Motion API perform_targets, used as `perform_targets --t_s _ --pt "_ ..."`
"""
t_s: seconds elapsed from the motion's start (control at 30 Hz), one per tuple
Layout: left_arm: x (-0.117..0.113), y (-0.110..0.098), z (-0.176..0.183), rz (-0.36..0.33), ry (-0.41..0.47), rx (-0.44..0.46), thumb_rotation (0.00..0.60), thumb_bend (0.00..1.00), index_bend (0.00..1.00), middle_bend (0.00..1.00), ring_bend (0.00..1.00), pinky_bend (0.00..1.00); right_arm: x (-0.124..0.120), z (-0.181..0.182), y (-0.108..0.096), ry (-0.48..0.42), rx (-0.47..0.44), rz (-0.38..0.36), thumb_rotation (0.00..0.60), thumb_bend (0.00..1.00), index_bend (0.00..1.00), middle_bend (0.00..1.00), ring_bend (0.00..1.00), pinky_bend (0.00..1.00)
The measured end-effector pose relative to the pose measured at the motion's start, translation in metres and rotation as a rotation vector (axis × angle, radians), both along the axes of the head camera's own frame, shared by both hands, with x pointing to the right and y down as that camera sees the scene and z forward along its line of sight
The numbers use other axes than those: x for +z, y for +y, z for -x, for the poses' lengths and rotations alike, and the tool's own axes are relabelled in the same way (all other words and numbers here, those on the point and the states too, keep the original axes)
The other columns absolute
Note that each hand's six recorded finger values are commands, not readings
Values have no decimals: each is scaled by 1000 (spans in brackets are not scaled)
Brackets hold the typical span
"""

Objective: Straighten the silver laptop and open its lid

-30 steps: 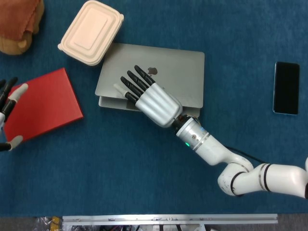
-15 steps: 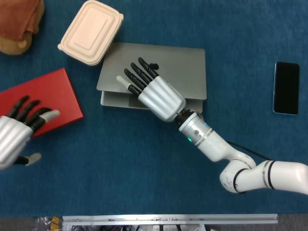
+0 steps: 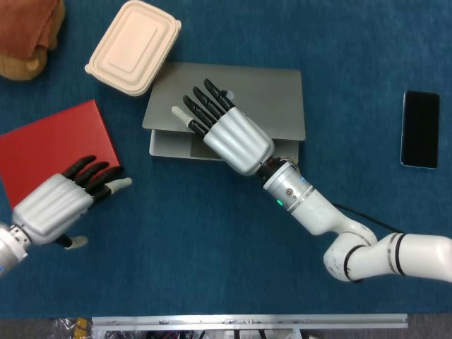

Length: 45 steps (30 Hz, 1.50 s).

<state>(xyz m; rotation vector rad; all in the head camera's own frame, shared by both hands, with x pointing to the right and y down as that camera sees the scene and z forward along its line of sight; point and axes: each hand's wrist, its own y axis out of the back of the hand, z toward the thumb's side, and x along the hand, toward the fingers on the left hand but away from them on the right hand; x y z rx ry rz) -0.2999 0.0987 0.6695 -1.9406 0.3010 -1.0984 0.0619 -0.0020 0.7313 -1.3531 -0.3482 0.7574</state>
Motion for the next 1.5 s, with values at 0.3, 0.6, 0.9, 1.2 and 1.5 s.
perform_targets --t_s 0.3,0.6,0.9,1.2,1.5 --pt "12 -8 -27 41 29 62 600 137 18 0 0 3 -2 2 -1 9 0 -9 600 466 0 102 0 40" --pt "28 -13 -56 64 41 127 600 138 2 0 0 3 -6 4 -3 19 -7 -36 600 467 0 102 0 40" --pt "35 -20 -67 61 33 144 600 137 2 0 0 3 -11 -4 -16 19 20 -46 600 467 0 102 0 40" --pt "50 -30 -72 76 43 123 600 137 3 0 0 3 -14 -8 -22 29 33 -71 600 467 0 102 0 40" --pt "63 -37 -75 99 85 104 600 137 7 0 0 2 -18 -14 -29 42 51 -88 600 467 0 102 0 40"
